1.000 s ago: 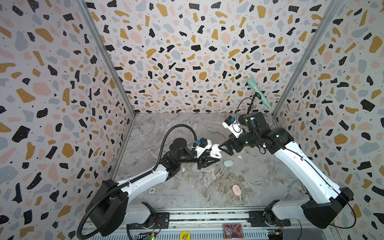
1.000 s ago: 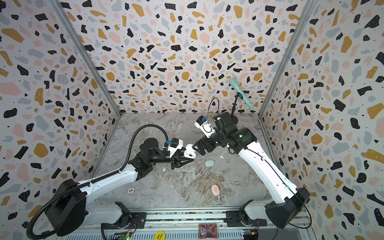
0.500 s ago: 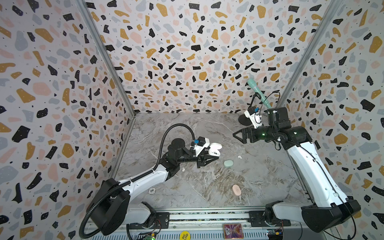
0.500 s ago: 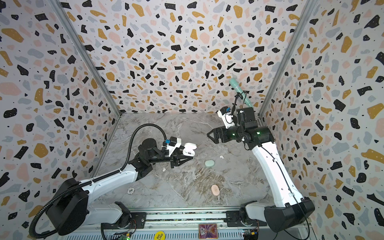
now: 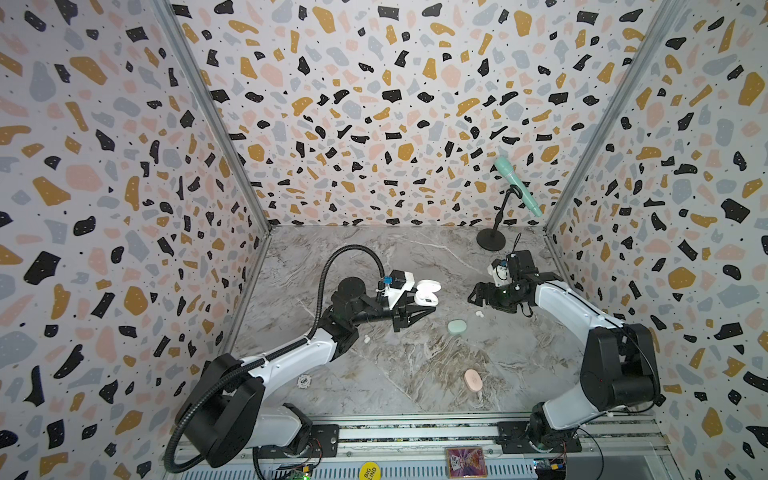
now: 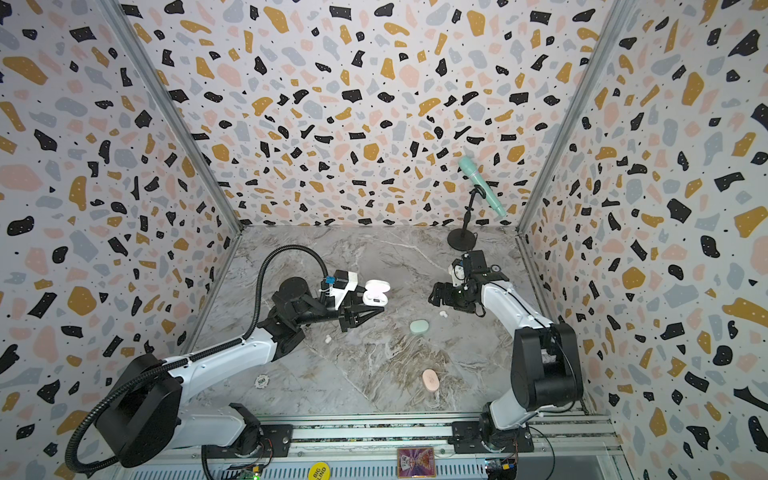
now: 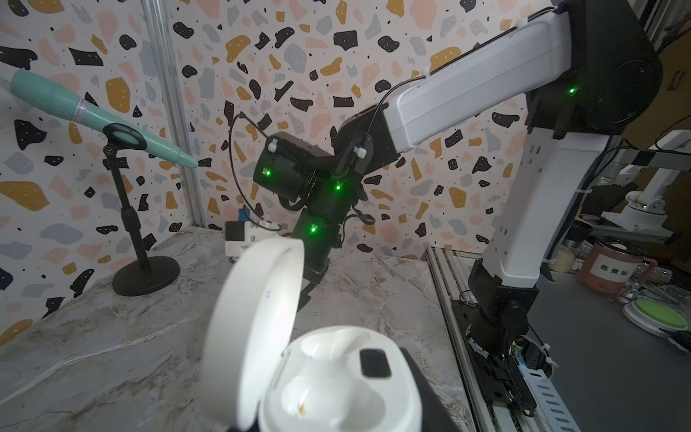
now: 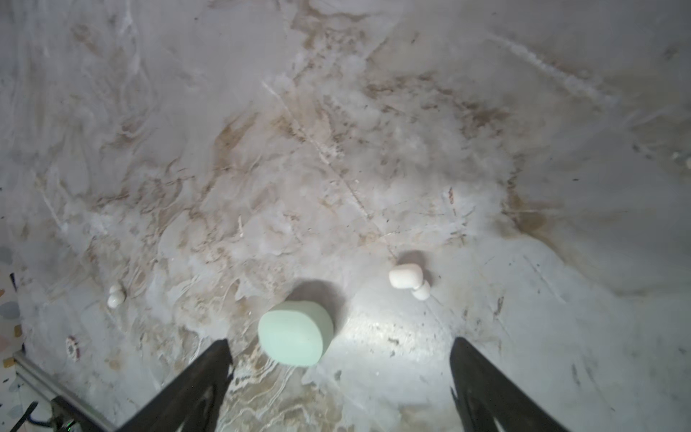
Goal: Insert the wireless bluetooth earbuds into the charging case
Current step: 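Lower the right gripper over the white earbud beside the mint-green case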
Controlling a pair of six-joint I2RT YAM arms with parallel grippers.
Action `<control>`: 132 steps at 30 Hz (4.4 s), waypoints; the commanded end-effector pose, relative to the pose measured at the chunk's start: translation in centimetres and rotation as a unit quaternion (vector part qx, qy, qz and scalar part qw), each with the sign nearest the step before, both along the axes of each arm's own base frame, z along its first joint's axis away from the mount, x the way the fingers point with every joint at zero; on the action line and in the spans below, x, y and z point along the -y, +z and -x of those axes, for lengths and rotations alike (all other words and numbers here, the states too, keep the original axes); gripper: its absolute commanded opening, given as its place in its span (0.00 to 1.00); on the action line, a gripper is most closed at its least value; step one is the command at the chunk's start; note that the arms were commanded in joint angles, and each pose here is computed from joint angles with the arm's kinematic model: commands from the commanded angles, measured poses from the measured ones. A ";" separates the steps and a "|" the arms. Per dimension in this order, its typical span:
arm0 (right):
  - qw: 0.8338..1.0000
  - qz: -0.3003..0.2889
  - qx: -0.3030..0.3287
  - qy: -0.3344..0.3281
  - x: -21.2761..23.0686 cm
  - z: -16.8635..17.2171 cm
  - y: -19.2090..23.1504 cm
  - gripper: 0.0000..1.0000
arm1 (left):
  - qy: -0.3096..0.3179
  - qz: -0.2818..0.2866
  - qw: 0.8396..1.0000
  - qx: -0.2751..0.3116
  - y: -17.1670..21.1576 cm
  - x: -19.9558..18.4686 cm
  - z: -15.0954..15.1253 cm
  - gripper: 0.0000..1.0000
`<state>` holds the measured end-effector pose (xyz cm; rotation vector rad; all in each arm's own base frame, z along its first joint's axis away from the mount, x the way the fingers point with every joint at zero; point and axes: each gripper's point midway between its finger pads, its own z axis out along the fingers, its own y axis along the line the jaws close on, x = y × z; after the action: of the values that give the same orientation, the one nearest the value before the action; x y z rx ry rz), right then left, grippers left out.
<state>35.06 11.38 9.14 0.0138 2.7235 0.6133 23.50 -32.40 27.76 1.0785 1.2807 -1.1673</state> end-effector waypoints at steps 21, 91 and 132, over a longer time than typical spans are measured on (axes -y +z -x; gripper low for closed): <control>0.997 -0.052 -0.041 0.035 -1.6 0.0 -4.2 0.88 | -0.001 0.019 1.000 0.017 0.7 -0.5 -0.2 0.33; 0.986 -0.125 -0.036 0.104 -12.0 -0.3 0.1 0.87 | 0.004 0.019 1.000 0.015 0.8 -0.8 -0.4 0.32; 0.953 0.287 0.023 0.090 -8.0 -2.3 -6.1 0.76 | 0.043 0.051 0.998 0.003 2.0 -3.8 -1.8 0.32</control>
<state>38.18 21.71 2.75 -0.3780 2.7531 -0.0268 25.95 -28.88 27.89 0.9320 1.3327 -1.1529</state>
